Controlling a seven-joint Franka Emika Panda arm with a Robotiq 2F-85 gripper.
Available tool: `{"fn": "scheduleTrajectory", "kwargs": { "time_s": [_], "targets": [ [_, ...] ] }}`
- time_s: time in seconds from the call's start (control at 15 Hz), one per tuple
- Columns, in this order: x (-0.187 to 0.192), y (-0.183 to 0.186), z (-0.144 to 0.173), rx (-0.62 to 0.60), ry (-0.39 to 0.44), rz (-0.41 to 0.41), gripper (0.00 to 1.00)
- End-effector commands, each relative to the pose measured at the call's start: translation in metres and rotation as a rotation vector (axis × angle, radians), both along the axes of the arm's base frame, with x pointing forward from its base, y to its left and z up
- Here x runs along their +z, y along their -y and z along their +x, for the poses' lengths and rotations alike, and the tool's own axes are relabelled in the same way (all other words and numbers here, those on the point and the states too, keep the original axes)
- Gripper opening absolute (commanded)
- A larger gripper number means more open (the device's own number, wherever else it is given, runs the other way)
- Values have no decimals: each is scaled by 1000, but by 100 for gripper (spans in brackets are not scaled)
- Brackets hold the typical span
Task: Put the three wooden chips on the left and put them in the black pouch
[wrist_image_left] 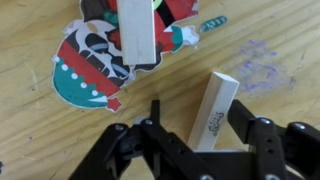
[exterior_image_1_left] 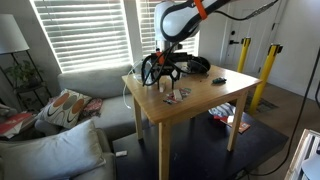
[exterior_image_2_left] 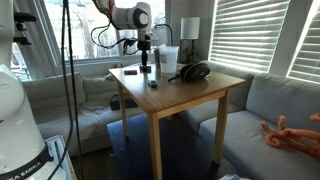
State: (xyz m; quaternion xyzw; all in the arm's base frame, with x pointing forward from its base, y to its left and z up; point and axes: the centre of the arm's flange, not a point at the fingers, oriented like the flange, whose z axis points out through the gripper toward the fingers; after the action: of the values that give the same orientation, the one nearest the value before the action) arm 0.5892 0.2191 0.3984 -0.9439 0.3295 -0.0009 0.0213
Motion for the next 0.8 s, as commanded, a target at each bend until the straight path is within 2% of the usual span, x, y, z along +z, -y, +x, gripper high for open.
{"fn": "scheduleTrajectory", "kwargs": {
  "time_s": [0.0,0.33,0.4,0.47,0.53,0.6,0.73],
  "targets": [
    [13,-9,7,5,10,-22,39],
    [27,-20,6,55,7,-39,5],
    [33,-22,3,79,0,-45,1],
    [39,-24,0,113,-4,-50,0],
    [48,-24,-4,141,-8,-66,4],
    [56,-23,-8,167,-12,-79,4],
    [77,-18,-19,230,-36,-135,4]
  ]
}}
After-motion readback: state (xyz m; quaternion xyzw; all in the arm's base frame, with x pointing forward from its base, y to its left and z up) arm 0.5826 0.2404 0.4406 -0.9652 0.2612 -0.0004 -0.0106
